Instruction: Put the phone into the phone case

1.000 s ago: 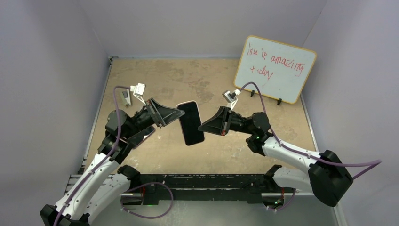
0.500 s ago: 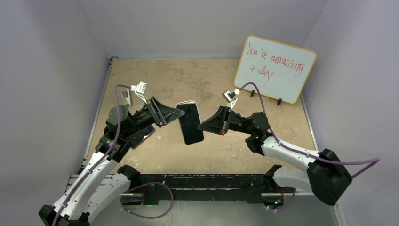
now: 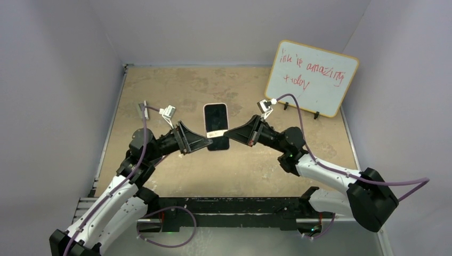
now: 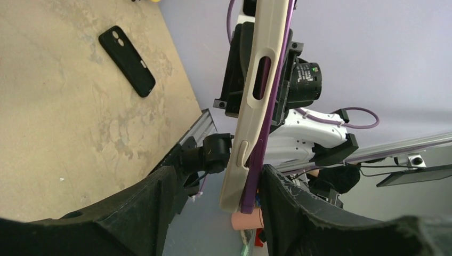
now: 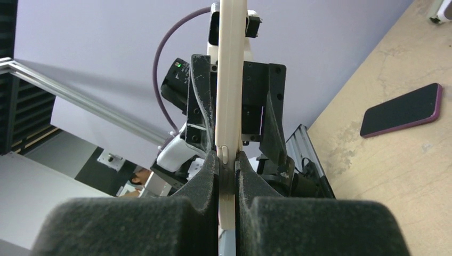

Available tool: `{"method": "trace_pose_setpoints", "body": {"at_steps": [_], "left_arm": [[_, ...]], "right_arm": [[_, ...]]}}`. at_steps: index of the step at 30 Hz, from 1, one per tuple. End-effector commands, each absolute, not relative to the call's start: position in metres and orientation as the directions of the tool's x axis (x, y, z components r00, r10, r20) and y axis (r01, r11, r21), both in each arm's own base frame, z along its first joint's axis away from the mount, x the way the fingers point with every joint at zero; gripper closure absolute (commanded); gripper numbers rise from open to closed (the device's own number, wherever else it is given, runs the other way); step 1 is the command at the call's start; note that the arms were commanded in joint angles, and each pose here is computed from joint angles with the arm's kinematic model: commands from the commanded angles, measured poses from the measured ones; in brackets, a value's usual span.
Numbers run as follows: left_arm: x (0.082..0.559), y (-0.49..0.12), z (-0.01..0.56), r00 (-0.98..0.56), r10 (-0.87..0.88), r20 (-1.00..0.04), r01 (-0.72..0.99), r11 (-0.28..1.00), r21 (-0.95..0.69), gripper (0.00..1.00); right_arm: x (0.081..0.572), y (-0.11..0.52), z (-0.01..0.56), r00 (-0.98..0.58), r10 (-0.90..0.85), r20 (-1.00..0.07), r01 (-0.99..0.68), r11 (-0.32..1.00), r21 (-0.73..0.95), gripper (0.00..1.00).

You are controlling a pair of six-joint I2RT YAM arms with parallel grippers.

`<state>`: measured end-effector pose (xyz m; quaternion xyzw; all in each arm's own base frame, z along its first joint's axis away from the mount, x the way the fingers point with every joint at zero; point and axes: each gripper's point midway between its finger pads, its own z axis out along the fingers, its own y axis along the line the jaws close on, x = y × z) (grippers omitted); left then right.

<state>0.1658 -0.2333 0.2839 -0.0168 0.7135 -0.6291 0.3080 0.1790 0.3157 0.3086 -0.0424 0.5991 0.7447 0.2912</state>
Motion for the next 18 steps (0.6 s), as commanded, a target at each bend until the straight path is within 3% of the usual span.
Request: {"method": "trace_pose_setpoints", "body": {"at_steps": [1,6,11,18], "left_arm": [[0.158,-0.237,0.3,-0.815,-0.397,-0.422,0.412,0.114,-0.904,0.43],[0.159,-0.238,0.295,-0.82,-0.389,-0.421,0.407,0.122,-0.905,0.58],[0.163,-0.237,0.287,-0.818,-0.401,-0.412,0.383,0.153,-0.911,1.0],[0.176,-0.223,0.259,-0.807,-0.401,-0.434,0.286,0.377,-0.881,1.0]], "right_arm": [[0.183,0.308,0.343,-0.774,0.47,-0.424,-0.555,-0.183,0.811,1.0],[0.186,0.309,0.333,-0.778,0.472,-0.414,-0.541,-0.17,0.824,1.0],[0.186,0.309,0.326,-0.781,0.47,-0.411,-0.531,-0.154,0.833,1.0],[0.191,0.31,0.315,-0.758,0.464,-0.457,-0.546,-0.068,0.835,1.0]]}}
